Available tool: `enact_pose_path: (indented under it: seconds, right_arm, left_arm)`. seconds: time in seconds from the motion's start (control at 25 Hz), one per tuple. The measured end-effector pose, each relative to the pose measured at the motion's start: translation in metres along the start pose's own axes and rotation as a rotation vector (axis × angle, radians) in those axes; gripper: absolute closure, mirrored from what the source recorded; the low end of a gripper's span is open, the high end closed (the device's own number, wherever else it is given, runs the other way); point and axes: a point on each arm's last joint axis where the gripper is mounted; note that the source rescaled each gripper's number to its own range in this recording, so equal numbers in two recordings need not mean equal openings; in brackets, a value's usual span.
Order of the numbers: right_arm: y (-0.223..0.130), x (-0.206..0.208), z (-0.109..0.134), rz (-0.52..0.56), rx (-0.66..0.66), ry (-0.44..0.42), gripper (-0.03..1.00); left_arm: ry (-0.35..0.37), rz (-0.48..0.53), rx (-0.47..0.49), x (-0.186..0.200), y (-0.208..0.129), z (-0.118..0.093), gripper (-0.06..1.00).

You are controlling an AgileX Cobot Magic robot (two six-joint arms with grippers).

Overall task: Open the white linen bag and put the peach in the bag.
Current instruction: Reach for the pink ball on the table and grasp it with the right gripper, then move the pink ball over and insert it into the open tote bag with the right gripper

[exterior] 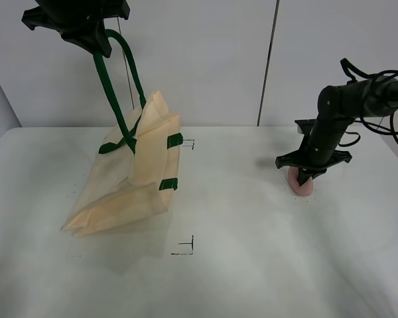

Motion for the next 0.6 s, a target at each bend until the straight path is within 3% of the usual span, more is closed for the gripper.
enact_pose_path:
  seconds: [0.16,0.32,0.44,0.6]
  right_arm:
    - [0.017,0.032,0.008,-0.016,0.032,0.051,0.97]
    - [0.039,0.095,0.029,-0.149,0.105,0.11,0.97]
    - [0.051,0.138,0.056,-0.249,0.174,0.154,0.97]
    - [0.056,0.172,0.102,-0.339,0.259,0.279,0.97]
  left_arm:
    - [0.0,0.0,0.0,0.0,0.0,0.0,0.94]
    - [0.0,-0.001,-0.006,0.001,0.0,0.0,0.94]
    - [-0.002,-0.012,-0.017,0.006,0.0,0.0,0.94]
    - [0.0,-0.037,-0.023,0.018,-0.001,0.0,0.94]
Point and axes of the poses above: a point on each arm's last joint axis where the gripper is mounted, x pointing back along that axis away from the gripper, z along the wrist's bending axis when the last joint is at zero, y = z × x, and after that the axes turned 2 degrees about x, right-handed
